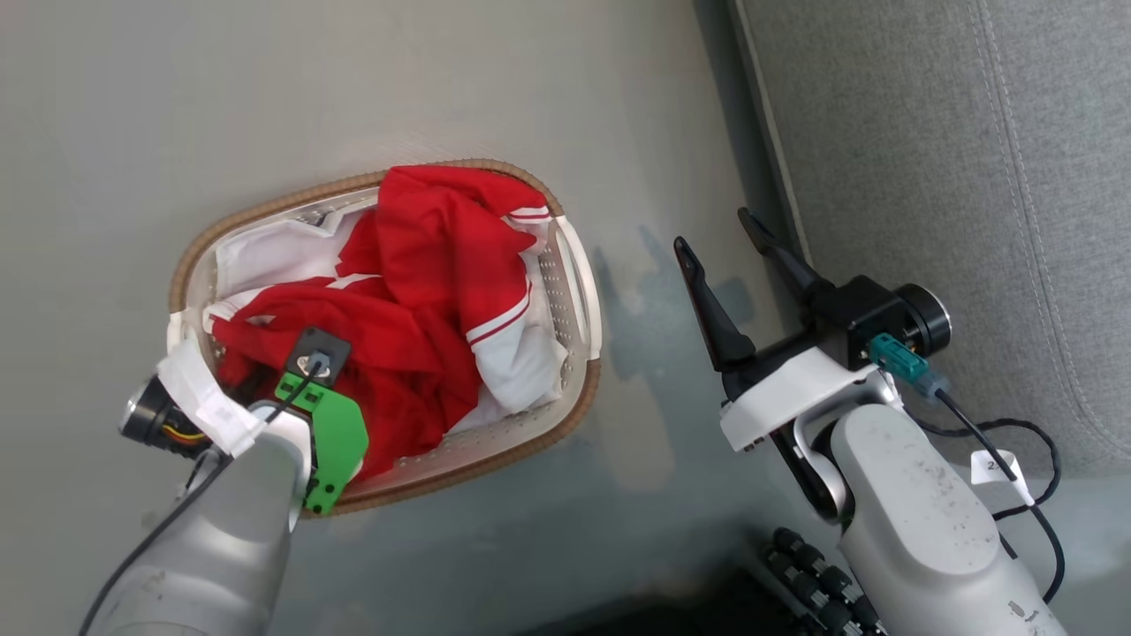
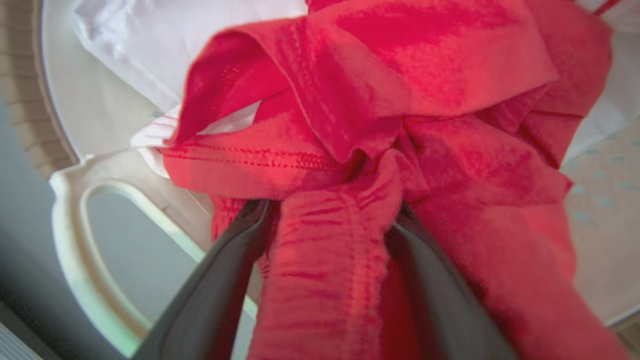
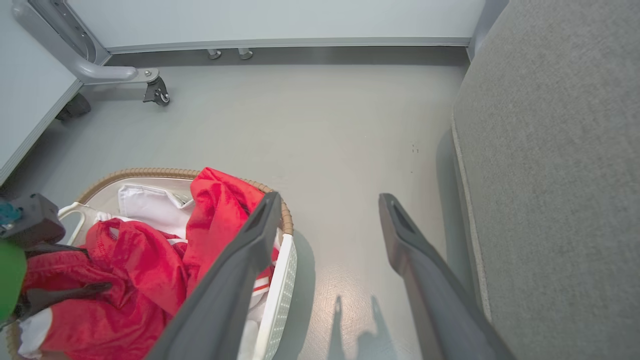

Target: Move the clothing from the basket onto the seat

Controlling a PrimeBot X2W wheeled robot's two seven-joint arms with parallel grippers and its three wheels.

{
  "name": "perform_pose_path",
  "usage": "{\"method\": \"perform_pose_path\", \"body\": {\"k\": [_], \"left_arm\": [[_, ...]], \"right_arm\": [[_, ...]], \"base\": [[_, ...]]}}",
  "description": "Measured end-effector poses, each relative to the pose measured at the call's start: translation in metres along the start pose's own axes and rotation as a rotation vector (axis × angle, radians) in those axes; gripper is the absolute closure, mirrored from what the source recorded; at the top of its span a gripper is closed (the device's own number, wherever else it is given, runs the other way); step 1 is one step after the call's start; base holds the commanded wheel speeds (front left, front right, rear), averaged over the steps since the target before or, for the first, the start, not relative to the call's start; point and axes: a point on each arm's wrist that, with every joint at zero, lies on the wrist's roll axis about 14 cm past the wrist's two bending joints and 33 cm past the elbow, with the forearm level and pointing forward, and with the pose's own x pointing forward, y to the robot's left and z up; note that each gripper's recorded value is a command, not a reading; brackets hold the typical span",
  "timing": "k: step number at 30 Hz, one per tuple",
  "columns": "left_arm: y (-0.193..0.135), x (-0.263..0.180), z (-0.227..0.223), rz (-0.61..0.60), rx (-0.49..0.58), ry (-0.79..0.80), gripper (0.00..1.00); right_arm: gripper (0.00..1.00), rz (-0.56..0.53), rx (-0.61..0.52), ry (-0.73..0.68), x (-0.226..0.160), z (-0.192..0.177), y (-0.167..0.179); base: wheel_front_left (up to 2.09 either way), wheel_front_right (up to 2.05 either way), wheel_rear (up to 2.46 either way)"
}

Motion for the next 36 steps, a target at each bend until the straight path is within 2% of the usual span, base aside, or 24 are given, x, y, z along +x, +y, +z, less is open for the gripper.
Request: {"method": "perform_pose_path", "body": {"k": [7, 19, 20, 22, 23, 29, 36], "left_arm": [[0.0, 0.016, 0.008, -0.018, 0.059, 0.025, 0.0], [-0.004, 0.028, -0.002, -0.056, 0.239, 0.124, 0.0], [-0.004, 0.028, -0.002, -0.057, 0.247, 0.13, 0.2], [-0.005, 0.029, -0.003, -0.061, 0.252, 0.141, 0.96], [-0.005, 0.029, -0.004, -0.063, 0.253, 0.144, 1.0], [-0.003, 0.027, -0.005, -0.062, 0.241, 0.153, 1.0], [-0.009, 0.013, 0.014, -0.054, 0.234, 0.043, 1.0]], "right_arm": [[0.0, -0.028, 0.011, 0.028, -0.002, -0.012, -0.009], [0.0, -0.048, 0.04, 0.033, -0.002, -0.014, -0.016], [0.0, -0.049, 0.042, 0.034, -0.002, -0.014, -0.016], [0.0, -0.051, 0.043, 0.036, -0.002, -0.015, -0.017], [0.0, -0.051, 0.043, 0.037, -0.002, -0.016, -0.017], [0.0, -0.054, 0.046, 0.035, -0.002, -0.015, -0.018], [0.0, -0.056, 0.048, 0.013, -0.008, -0.004, -0.015]], "base": [[0.0, 0.0, 0.0], [0.0, 0.0, 0.0], [0.0, 0.0, 0.0], [0.0, 0.0, 0.0], [0.0, 0.0, 0.0], [0.0, 0.0, 0.0], [0.0, 0.0, 0.0]]}}
